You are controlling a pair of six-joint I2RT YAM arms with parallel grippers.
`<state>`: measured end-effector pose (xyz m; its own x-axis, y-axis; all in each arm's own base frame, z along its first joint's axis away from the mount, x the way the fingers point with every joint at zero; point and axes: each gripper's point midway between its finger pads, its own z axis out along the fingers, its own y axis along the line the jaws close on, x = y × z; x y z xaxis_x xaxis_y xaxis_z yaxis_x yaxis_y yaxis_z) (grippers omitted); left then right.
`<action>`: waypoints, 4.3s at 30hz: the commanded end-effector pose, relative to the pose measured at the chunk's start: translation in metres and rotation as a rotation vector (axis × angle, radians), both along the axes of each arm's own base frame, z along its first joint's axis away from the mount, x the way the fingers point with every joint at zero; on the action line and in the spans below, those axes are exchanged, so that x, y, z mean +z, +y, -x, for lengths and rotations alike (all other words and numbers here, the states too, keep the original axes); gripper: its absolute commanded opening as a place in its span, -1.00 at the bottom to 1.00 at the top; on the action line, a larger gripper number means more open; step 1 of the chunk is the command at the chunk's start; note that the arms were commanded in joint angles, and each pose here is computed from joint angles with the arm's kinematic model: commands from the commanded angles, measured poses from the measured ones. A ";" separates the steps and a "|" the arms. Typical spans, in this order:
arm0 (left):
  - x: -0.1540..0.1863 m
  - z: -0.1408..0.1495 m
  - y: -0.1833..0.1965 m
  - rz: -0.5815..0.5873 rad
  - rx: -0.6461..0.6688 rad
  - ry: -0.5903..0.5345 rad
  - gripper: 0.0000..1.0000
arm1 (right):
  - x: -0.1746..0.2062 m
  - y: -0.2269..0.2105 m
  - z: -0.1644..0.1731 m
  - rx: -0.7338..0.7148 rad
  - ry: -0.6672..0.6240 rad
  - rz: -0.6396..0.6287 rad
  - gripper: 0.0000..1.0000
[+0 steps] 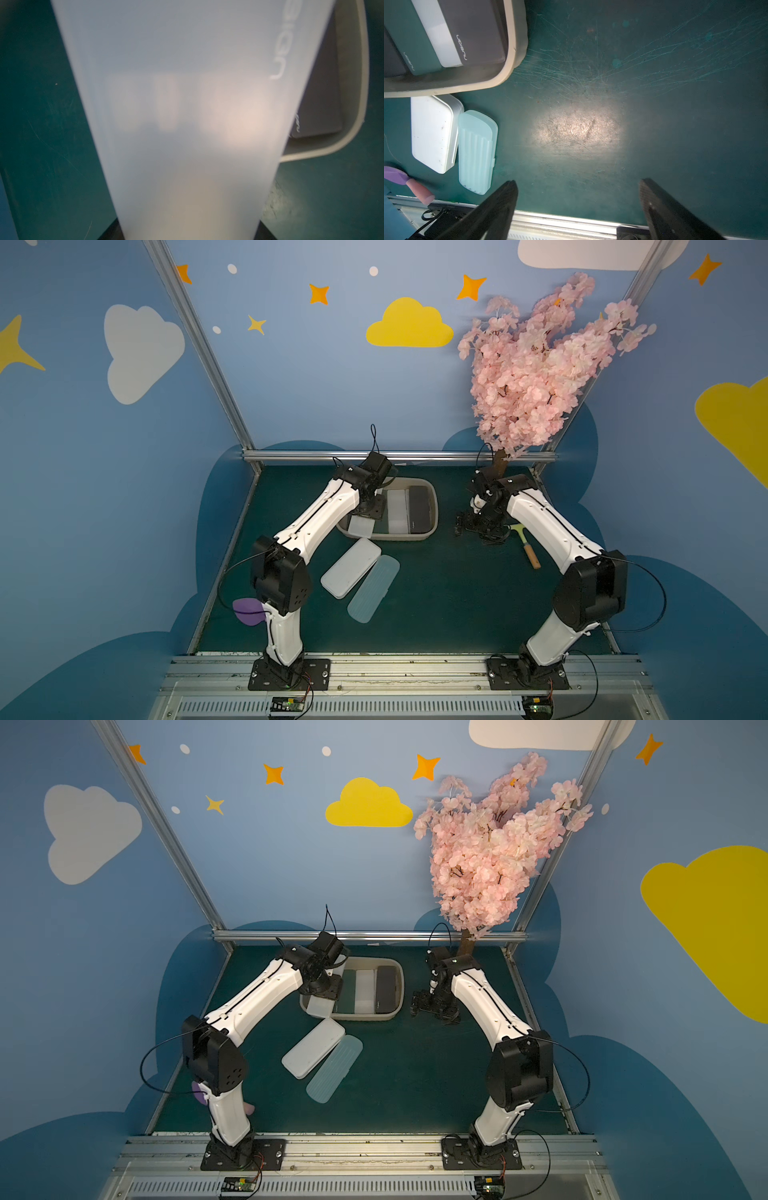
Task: Put the pencil case into the storage box
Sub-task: Place the pencil case at the storage box, then pick up the pencil case from the center of the board.
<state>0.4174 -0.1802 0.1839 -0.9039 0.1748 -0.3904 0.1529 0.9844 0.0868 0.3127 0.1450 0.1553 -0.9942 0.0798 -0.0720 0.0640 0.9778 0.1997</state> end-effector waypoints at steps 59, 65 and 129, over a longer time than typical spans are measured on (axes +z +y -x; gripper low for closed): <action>-0.015 -0.029 -0.027 0.102 0.090 0.030 0.82 | 0.018 0.044 -0.008 -0.004 0.035 -0.101 0.92; -0.014 0.022 0.052 0.112 0.251 0.041 0.83 | 0.004 0.089 0.007 -0.128 0.153 -0.179 0.92; -0.032 0.181 0.174 0.144 0.509 0.040 0.85 | -0.140 0.186 0.130 -0.135 0.444 0.137 0.38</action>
